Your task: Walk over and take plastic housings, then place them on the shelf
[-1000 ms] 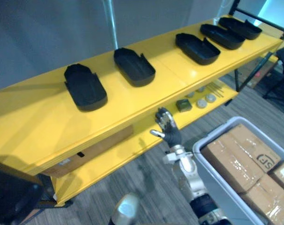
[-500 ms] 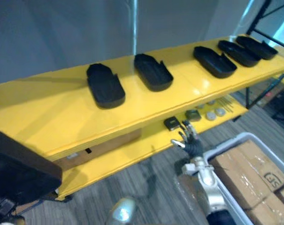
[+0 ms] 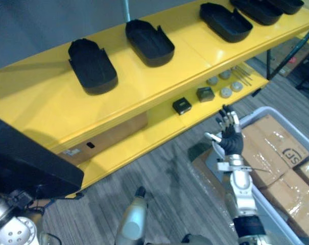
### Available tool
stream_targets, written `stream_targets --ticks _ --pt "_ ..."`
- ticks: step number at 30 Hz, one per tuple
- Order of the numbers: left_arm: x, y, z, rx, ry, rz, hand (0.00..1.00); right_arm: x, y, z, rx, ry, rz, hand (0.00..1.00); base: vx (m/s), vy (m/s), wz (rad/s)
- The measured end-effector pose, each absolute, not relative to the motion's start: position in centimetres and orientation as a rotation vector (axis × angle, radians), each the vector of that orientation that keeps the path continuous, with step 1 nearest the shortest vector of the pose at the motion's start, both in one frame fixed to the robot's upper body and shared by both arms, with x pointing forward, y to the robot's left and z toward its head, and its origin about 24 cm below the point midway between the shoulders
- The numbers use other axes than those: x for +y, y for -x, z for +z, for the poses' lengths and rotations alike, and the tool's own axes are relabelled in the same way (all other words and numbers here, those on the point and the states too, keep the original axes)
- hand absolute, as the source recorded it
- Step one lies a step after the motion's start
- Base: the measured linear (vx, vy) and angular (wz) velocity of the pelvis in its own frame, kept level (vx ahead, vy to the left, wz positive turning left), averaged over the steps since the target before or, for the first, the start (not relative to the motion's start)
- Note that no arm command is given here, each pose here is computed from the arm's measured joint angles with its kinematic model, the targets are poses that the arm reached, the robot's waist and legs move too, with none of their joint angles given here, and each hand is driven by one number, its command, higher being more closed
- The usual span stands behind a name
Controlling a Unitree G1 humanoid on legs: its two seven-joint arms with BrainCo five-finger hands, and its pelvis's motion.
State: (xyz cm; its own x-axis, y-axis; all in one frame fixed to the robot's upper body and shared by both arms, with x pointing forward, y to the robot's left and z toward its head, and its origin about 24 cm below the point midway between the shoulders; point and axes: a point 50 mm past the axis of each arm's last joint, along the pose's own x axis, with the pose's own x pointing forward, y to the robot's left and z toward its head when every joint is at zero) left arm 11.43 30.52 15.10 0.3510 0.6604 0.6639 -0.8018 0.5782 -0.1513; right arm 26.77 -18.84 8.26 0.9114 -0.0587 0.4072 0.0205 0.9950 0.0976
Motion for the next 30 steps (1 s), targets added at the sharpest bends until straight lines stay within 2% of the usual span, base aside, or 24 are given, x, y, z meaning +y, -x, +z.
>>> stream_targets --ticks 4,8,10,12,16,19,21,25,28,30 --pt "30.8 -10.6 15.1 -0.734 -0.267 0.937 1.0 -19.9 -24.5 7.1 -0.41 -0.124 -0.151 0.0 0.24 0.18 0.58" --pt "30.9 -10.6 15.5 -0.743 -0.292 0.905 1.0 -20.2 -25.4 8.3 -0.461 -0.1 -0.188 0.0 0.34 0.135 0.46" --pt "30.9 -11.2 16.1 -0.778 -0.291 0.883 1.0 -21.3 -25.8 9.6 -0.508 -0.071 -0.219 0.0 0.36 0.053 0.55" --pt "30.8 -12.2 17.4 -0.848 -0.291 0.844 1.0 -24.0 -25.7 11.6 -0.58 0.005 -0.299 0.0 0.34 -0.01 1.04" --pt "29.9 -13.8 18.5 -0.904 -0.262 0.75 1.0 -27.4 -24.1 14.8 -0.695 0.075 -0.476 0.0 0.35 -0.196 1.46" --pt "28.1 -13.6 19.0 -0.913 -0.254 0.635 1.0 -27.6 -22.1 18.7 -0.889 0.073 -0.549 0.0 0.39 -0.465 1.5" --pt "27.3 -13.6 18.4 -0.889 -0.204 0.605 1.0 -27.6 -22.0 19.4 -0.92 0.079 -0.559 0.0 0.16 -0.31 0.65" --pt "26.3 -15.1 18.5 -0.91 -0.133 0.564 1.0 -28.4 -21.7 19.5 -0.942 0.134 -0.751 0.0 0.08 -0.204 0.31" --pt "26.8 -15.8 18.1 -0.901 -0.121 0.649 1.0 -30.4 -19.6 18.7 -0.941 0.198 -0.995 0.0 0.06 -0.038 -0.08" --pt "27.5 -16.0 17.6 -0.864 -0.116 0.699 1.0 -32.8 -16.7 17.9 -0.937 0.227 -1.231 0.0 0.05 0.042 -0.18"
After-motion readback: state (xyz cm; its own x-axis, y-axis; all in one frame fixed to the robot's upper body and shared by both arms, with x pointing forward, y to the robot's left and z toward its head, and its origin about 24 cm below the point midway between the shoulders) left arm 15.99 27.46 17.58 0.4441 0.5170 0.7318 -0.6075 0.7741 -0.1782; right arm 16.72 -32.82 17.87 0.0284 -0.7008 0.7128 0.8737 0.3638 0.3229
